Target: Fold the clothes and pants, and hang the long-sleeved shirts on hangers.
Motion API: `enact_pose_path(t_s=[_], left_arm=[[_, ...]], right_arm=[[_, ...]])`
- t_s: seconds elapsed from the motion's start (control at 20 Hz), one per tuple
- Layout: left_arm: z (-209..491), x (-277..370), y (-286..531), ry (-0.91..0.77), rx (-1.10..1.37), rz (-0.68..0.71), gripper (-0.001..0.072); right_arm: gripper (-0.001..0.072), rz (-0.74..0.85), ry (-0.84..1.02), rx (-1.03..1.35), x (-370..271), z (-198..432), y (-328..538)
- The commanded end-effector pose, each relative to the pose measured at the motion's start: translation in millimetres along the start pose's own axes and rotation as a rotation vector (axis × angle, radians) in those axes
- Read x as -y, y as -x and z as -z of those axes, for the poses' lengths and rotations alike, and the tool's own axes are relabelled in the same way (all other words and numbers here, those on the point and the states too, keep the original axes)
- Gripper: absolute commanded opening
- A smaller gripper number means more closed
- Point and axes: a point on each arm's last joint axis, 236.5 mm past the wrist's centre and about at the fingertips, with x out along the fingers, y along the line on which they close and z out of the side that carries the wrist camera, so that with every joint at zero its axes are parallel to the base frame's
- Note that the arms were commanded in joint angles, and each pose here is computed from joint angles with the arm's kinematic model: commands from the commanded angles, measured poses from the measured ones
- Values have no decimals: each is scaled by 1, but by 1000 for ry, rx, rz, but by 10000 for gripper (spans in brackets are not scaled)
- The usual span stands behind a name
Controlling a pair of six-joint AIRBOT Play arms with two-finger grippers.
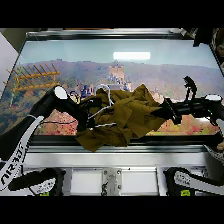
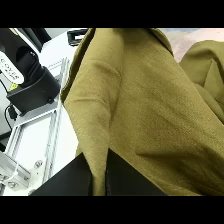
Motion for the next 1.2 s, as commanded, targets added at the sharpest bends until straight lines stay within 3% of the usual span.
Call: enact_pose_path(t_s=[0.0,0.35,0.4,0.45,0.8,1.15], left_arm=[[-10,-1,1,7,44,-4,13],[-9,0,1,34,35,1,34],[-8,0,0,57,35,3,281],[-9,-1,0,112,37,-3,453],[2,-9,20,395,68,-25,451],[-4,-9,45,390,105,-105,452]], right_arm=[[18,0,-6,0,0,0,-1],[12,41,-7,-2,10,1,0],[11,53,-19,-3,13,1,0],[11,64,-35,-3,15,1,0],[9,75,-38,42,18,-9,1],[8,81,-36,146,20,-34,3]])
